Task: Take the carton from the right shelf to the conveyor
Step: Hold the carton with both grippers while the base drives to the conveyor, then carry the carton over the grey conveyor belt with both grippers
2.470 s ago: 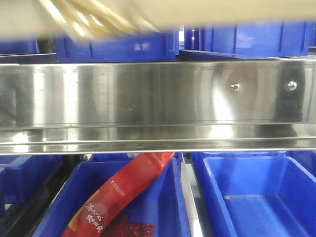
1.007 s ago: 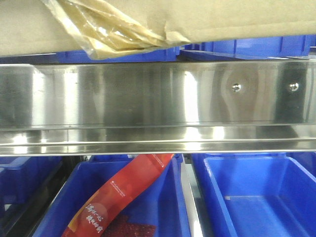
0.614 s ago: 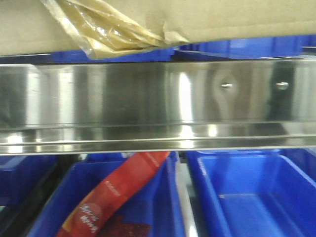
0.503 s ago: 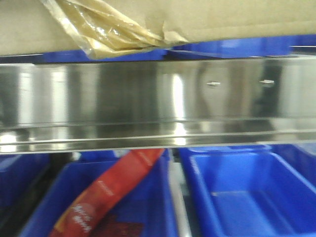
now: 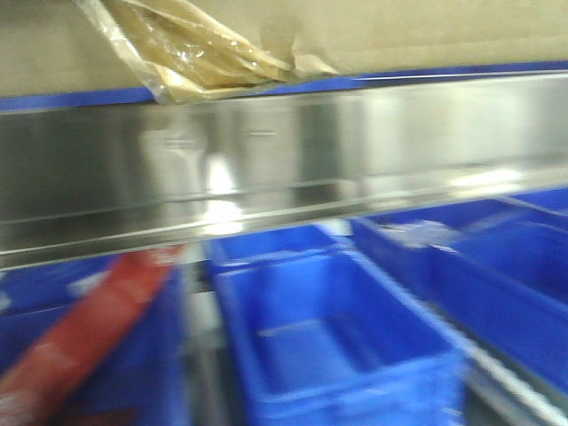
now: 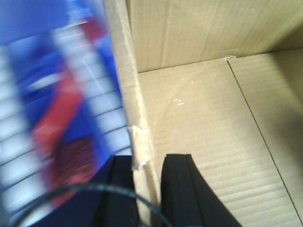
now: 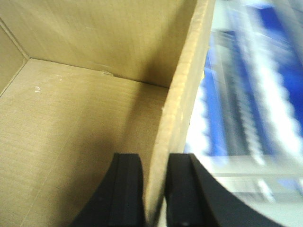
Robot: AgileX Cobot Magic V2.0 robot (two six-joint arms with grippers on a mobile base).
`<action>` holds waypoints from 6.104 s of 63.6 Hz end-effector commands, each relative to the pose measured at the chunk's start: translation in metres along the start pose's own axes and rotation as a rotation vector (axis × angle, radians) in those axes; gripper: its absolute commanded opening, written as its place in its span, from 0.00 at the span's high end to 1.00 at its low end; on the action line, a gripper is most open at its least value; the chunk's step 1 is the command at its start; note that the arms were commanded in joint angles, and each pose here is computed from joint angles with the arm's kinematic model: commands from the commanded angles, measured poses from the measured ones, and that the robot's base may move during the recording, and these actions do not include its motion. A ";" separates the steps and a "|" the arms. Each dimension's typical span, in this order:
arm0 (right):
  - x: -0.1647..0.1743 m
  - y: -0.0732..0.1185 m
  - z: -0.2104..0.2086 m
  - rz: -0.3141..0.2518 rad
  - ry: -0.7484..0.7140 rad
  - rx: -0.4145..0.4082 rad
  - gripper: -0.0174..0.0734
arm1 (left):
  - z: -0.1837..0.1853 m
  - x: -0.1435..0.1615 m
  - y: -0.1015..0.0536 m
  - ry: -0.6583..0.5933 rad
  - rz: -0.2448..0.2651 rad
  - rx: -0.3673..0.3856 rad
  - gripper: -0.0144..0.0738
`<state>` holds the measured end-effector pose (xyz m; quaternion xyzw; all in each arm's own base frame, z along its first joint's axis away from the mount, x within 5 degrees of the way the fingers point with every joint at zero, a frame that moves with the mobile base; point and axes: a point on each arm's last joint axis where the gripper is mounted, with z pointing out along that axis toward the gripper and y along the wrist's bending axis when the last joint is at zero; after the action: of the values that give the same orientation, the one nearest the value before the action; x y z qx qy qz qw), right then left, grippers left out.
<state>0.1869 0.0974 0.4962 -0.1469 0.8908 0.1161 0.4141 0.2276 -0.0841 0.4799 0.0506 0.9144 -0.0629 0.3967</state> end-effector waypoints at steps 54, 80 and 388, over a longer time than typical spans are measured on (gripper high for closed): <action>-0.002 -0.002 -0.011 -0.031 -0.057 0.011 0.89 | -0.006 -0.003 0.005 -0.043 0.021 -0.034 0.86; -0.002 -0.002 -0.011 -0.031 -0.057 0.011 0.89 | -0.006 -0.003 0.005 -0.043 0.021 -0.034 0.86; -0.018 0.001 -0.012 -0.031 -0.231 -0.022 0.89 | -0.013 -0.014 0.035 -0.145 0.150 -0.393 0.86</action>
<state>0.1984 0.1073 0.5068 -0.1461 0.8494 0.1527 0.4836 0.2343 -0.0694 0.4890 0.0467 0.8895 0.0354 0.4531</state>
